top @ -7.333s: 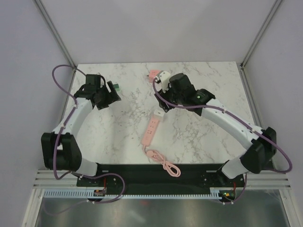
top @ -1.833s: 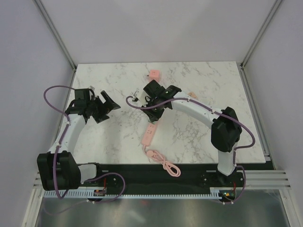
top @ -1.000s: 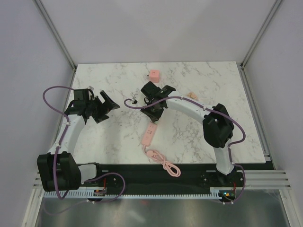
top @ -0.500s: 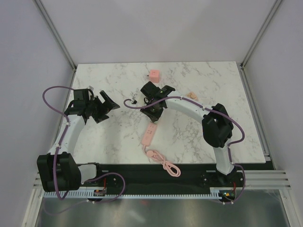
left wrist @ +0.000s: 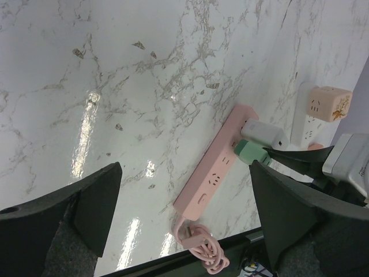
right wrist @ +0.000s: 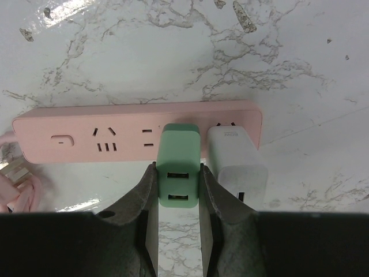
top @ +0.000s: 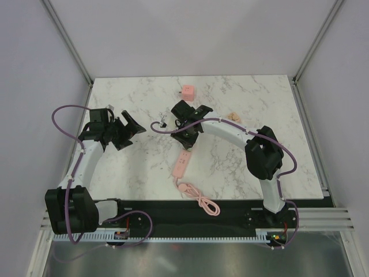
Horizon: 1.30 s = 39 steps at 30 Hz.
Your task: Insert the plug
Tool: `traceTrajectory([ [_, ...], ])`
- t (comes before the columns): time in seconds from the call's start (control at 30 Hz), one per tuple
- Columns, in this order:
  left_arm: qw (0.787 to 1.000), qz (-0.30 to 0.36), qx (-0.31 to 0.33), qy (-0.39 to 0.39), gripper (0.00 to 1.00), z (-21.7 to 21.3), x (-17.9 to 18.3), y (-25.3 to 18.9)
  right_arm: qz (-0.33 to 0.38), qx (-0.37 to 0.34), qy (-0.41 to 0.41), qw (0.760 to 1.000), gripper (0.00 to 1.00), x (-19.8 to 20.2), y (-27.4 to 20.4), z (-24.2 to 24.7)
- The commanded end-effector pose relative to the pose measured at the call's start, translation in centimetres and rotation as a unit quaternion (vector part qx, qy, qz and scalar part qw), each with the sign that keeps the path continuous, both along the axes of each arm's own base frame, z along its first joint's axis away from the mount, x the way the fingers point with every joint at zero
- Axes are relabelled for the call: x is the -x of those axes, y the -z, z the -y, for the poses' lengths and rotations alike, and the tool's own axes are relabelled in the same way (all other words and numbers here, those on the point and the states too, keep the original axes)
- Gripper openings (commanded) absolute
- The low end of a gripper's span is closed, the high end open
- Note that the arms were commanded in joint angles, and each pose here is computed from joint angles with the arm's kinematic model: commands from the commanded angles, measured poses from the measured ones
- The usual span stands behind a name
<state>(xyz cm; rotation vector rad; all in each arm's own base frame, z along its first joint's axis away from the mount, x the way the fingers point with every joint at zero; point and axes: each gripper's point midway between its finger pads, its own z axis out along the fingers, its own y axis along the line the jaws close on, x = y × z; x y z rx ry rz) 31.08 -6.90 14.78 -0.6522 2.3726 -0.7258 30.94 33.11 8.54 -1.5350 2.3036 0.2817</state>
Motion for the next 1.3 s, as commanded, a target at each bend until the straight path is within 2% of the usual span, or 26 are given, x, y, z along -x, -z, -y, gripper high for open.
traceTrajectory([
  [0.0, 1.000, 0.026, -0.002, -0.006, 1.00, -0.2, -0.5, -1.1, -0.004, 0.000, -0.007, 1.000, 0.00, 0.3, 1.3, -0.1],
  [0.73, 1.000, 0.028, -0.003, -0.007, 1.00, -0.2, -0.5, -1.3, -0.031, 0.042, 0.002, 0.999, 0.00, 1.3, 7.6, 2.2],
  [1.0, 0.999, 0.031, -0.004, -0.007, 1.00, -0.2, -0.5, -1.5, -0.032, 0.035, 0.015, 0.999, 0.00, 1.4, 8.1, 2.9],
  [1.13, 0.999, 0.034, -0.006, -0.006, 1.00, -0.3, -0.5, -1.6, -0.007, 0.035, 0.030, 0.999, 0.00, 0.1, 7.1, 2.6],
  [1.27, 0.999, 0.038, -0.008, -0.007, 1.00, -0.3, -0.5, -1.8, 0.020, 0.011, 0.037, 0.999, 0.14, -1.2, 4.0, 1.5],
])
